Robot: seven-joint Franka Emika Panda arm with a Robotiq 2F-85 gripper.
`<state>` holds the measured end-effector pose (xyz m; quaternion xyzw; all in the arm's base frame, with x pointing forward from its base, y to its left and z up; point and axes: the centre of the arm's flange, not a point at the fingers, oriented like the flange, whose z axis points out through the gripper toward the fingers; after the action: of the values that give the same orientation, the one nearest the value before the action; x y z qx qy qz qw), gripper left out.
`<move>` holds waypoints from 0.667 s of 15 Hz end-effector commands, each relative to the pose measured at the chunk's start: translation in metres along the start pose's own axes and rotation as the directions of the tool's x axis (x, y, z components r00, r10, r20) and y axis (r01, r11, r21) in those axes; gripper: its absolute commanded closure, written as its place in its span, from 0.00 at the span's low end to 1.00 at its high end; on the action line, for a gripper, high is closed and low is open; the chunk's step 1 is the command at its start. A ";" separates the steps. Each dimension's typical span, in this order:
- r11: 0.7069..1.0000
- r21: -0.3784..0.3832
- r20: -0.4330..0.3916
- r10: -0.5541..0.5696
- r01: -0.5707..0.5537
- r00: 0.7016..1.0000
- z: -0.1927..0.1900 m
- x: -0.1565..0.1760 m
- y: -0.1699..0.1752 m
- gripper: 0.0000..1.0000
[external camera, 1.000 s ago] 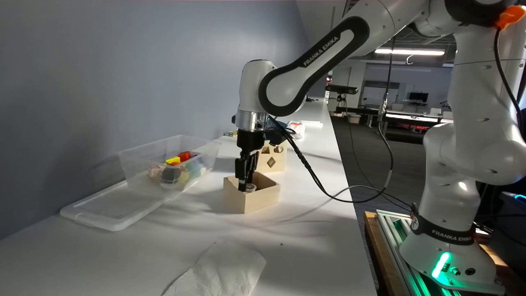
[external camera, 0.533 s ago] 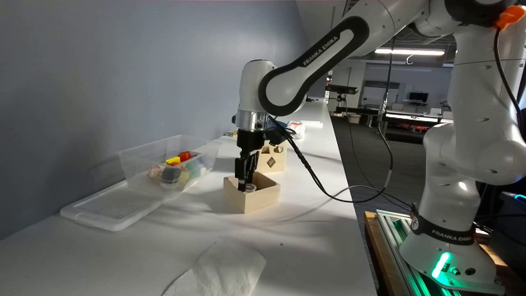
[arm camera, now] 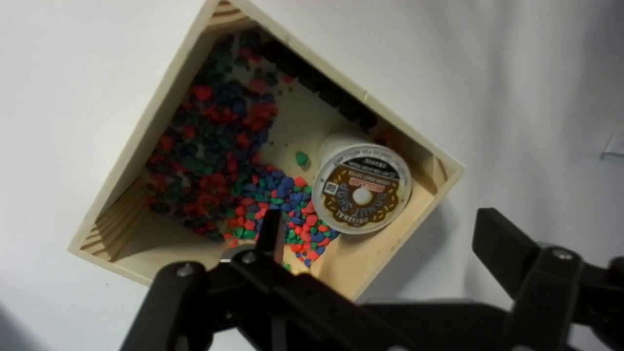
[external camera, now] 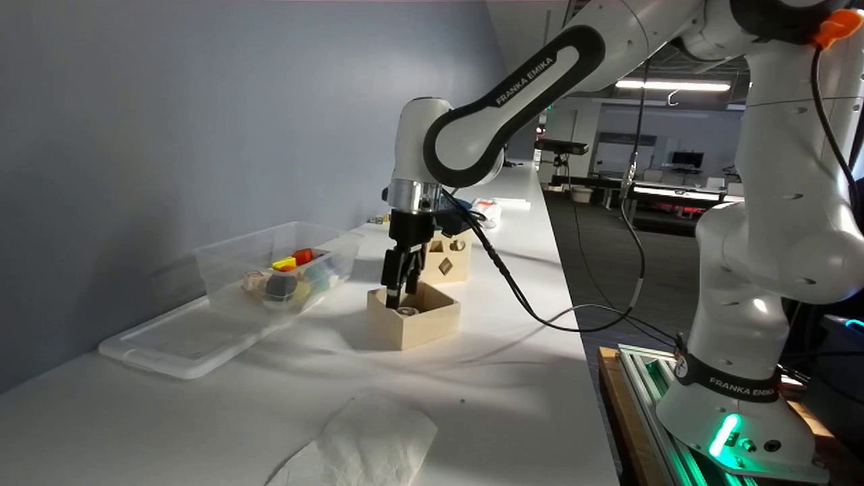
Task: Remove the white container from the lunchbox and put it in the wooden box
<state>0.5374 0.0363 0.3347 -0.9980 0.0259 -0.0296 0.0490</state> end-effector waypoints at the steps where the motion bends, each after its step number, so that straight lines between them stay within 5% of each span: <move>1: 1.000 0.008 -0.087 -0.030 0.030 0.996 -0.041 -0.011 0.018 0.00; 6: 0.993 -0.107 -0.215 -0.071 0.049 0.974 -0.110 0.016 0.038 0.00; 10: 0.947 -0.316 -0.240 -0.134 0.053 0.961 -0.142 0.083 0.050 0.00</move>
<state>0.5569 -0.0226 0.4585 -0.9860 -0.0066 -0.1587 -0.0515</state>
